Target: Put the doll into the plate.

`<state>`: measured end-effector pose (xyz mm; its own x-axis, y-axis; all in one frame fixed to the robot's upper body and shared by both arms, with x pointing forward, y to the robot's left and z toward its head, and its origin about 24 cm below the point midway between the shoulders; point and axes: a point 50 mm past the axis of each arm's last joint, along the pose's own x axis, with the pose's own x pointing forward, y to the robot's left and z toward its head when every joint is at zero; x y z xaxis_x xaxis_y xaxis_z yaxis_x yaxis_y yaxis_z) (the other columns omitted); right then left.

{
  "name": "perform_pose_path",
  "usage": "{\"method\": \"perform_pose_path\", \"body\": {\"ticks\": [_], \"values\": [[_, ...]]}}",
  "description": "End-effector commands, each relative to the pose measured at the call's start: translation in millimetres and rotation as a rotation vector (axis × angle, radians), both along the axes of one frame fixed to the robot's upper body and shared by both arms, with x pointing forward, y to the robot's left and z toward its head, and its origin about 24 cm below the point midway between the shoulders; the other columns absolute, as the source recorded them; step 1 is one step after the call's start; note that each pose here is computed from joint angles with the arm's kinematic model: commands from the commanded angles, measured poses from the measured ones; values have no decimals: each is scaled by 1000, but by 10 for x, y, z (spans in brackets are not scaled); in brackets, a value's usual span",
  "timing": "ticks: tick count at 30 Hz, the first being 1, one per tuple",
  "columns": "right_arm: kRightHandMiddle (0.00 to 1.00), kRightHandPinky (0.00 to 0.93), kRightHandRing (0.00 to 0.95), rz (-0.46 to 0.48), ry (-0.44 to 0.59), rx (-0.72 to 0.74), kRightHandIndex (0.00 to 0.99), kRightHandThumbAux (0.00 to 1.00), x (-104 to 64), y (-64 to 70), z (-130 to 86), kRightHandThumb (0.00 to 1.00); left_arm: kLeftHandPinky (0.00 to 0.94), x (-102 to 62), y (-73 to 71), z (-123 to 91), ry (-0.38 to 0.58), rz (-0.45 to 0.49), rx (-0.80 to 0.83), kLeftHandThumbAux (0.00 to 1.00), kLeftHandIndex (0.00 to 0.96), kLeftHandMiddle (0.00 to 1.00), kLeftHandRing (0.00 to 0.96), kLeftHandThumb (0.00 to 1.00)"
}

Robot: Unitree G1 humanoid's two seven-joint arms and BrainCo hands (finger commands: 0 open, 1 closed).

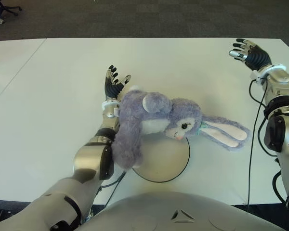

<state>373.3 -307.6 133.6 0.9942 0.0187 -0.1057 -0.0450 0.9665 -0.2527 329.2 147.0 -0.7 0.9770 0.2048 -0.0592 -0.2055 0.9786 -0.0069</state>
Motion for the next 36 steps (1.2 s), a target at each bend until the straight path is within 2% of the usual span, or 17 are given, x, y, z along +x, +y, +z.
{"method": "perform_pose_path", "body": {"ticks": [1,4,8,21,30,36], "values": [[121,89,91,-26,88,72,118,742,-49,122,-351,0,134,-560,-13,-718,354,16,-35,772,60,111,115,64],[124,92,96,-23,135,77,116,753,-89,229,-558,0,135,-572,1,-717,341,28,-47,772,57,109,115,57],[102,73,83,13,163,26,90,754,-99,325,-653,0,139,-584,22,-727,342,22,-45,769,55,107,114,61],[79,73,65,66,158,-77,75,714,16,713,-700,0,130,-621,87,-747,340,14,-33,763,67,118,119,80],[102,96,85,66,166,-71,85,718,9,869,-801,0,129,-648,131,-763,339,23,-42,758,72,120,116,96],[130,124,111,43,157,-26,114,747,-43,914,-904,0,128,-663,165,-767,331,39,-60,757,75,121,116,80]]}}
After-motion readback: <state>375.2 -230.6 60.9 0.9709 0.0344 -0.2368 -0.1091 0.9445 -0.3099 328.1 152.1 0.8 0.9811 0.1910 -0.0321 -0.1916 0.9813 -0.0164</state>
